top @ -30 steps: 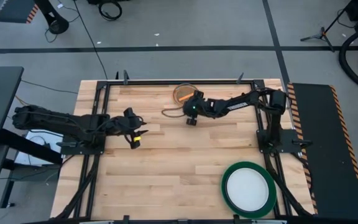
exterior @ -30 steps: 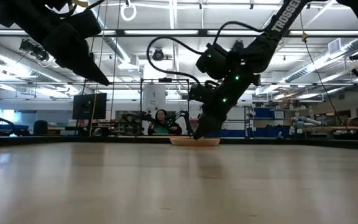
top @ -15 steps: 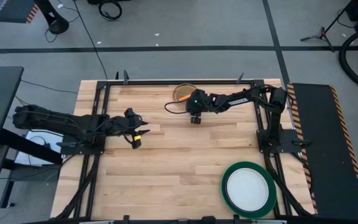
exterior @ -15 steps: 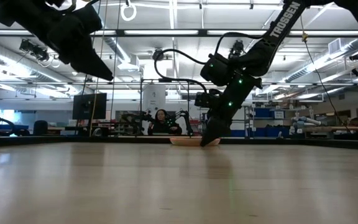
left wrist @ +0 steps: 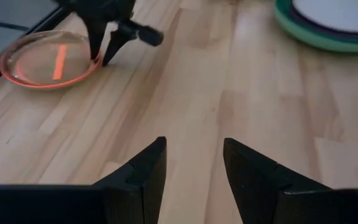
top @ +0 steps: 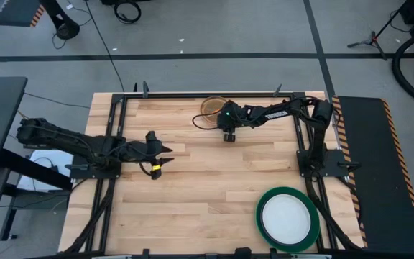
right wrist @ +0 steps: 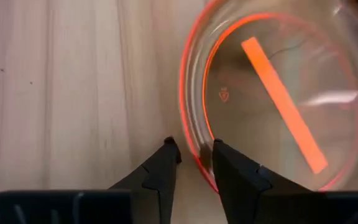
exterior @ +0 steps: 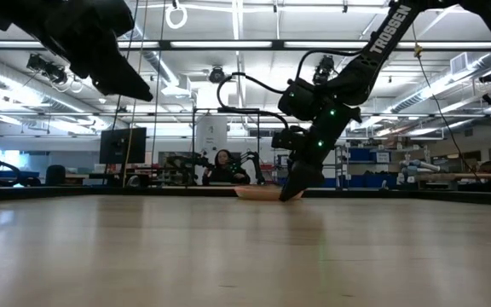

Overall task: Stack plastic plates
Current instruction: Stack the stacked transparent plates on top of the white plate

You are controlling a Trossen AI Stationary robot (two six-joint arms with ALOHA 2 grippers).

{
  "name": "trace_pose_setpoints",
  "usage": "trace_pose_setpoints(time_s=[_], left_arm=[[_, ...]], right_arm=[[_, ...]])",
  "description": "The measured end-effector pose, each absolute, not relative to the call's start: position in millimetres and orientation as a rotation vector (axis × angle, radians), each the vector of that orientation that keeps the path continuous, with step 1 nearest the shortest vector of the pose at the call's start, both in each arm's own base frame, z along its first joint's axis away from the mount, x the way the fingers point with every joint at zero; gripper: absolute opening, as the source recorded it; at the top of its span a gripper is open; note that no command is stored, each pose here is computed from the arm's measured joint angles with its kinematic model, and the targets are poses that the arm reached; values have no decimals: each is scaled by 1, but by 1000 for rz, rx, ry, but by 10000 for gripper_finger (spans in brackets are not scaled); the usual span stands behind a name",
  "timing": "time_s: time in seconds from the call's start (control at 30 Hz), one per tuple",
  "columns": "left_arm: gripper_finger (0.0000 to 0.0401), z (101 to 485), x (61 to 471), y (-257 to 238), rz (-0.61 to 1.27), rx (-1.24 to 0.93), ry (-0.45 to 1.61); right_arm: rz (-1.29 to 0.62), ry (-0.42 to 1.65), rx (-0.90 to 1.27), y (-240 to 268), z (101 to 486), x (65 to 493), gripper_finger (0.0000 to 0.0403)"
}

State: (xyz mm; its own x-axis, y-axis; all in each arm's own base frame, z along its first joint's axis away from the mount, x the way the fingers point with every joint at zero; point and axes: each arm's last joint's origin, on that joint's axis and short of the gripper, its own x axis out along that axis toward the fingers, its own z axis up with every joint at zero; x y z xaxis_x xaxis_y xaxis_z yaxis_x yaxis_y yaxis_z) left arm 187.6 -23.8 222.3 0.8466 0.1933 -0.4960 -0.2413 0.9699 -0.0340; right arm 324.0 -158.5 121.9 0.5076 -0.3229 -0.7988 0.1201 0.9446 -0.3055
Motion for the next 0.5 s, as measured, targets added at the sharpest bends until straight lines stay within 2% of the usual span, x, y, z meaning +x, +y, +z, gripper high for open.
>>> trace_pose_setpoints(time_s=[0.5], left_arm=[[166, 225, 185, -47, 114, -98, 480]], right_arm=[[-340, 1001, -178, -157, 129, 331, 9]])
